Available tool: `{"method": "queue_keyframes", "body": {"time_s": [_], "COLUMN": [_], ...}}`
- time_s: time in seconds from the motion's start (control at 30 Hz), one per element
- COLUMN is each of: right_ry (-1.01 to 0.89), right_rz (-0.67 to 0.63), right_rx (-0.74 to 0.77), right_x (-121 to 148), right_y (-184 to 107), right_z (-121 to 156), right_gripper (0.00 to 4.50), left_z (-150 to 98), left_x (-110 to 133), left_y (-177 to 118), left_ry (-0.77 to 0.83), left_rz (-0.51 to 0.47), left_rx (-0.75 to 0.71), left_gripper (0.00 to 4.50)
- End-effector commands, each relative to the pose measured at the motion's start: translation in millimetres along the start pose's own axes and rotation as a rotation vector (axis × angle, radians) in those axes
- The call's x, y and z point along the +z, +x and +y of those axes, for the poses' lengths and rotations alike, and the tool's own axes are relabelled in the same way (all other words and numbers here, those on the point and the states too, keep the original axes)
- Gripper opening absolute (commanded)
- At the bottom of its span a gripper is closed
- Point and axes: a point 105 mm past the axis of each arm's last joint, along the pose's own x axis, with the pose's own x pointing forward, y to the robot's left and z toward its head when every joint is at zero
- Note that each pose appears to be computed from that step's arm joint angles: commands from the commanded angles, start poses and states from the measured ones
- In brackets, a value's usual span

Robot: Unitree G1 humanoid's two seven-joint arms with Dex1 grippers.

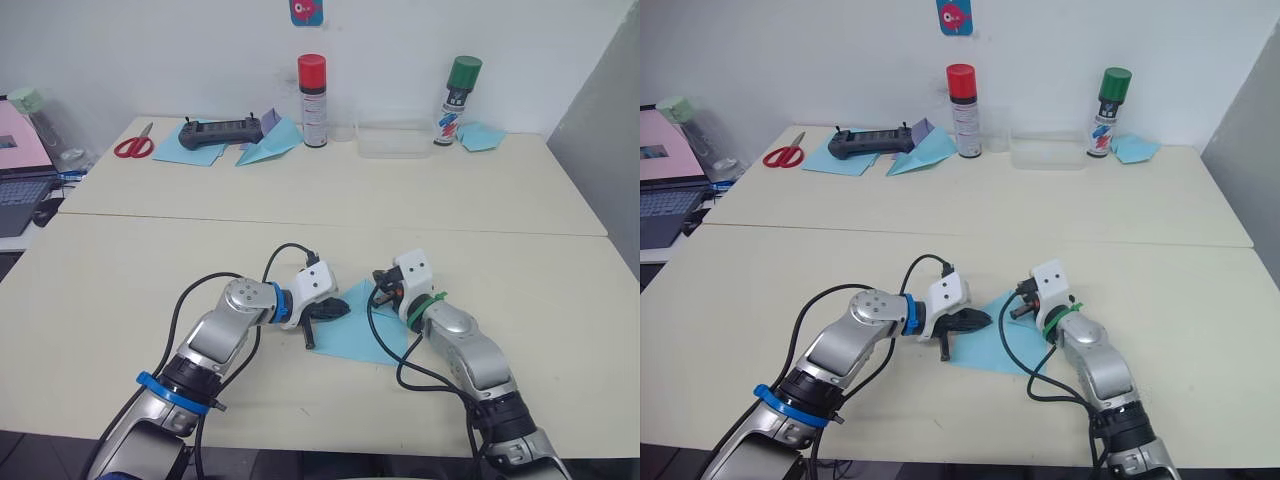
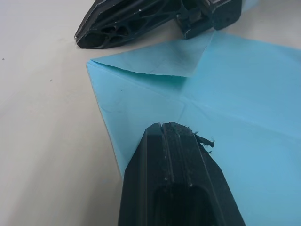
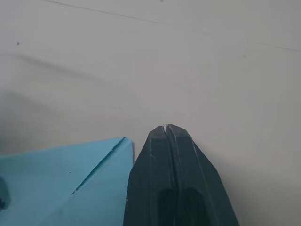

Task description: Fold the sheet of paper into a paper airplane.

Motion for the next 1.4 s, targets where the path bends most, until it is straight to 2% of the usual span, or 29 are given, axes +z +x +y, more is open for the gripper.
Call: {"method": "queue_keyframes", "body": {"time_s": [0.03, 0.13, 0.3, 0.47, 0.6, 0.8, 0.9, 1.17, 1.4], "right_ry": [0.016, -0.034, -0.065, -0.048, -0.070, -0.065, -0.066, -0.066, -0.062], "right_rz": [-0.154, -0.168, -0.113, 0.048, 0.097, 0.110, 0.111, 0.119, 0.125], "right_rx": [0.076, 0.184, 0.239, 0.294, 0.287, 0.262, 0.258, 0.227, 0.209], "right_x": [33, 38, 25, -10, -24, -28, -28, -27, -28], "right_y": [-9, -14, -11, -7, -8, -7, -6, -8, -11], "right_z": [2, 17, 32, 50, 49, 44, 41, 31, 27], "right_gripper": [0.00, 0.00, 0.00, 0.00, 0.00, 0.00, 0.00, 0.00, 0.00], "left_z": [-4, -2, -1, 1, 4, 32, 35, 27, 23], "left_x": [-17, -17, -17, -17, -12, 16, 23, 18, -8], "left_y": [7, 7, 7, 4, -3, -30, -28, -3, 1], "left_ry": [-0.037, -0.034, -0.036, -0.048, -0.060, -0.137, -0.128, -0.095, -0.082], "left_rz": [0.063, 0.057, 0.054, 0.046, 0.025, -0.147, -0.176, -0.141, -0.027], "left_rx": [-0.010, 0.002, 0.007, 0.016, 0.023, 0.077, 0.078, 0.028, 0.022], "left_gripper": [0.03, 0.03, 0.03, 0.03, 0.03, 0.03, 0.03, 0.03, 0.03]}}
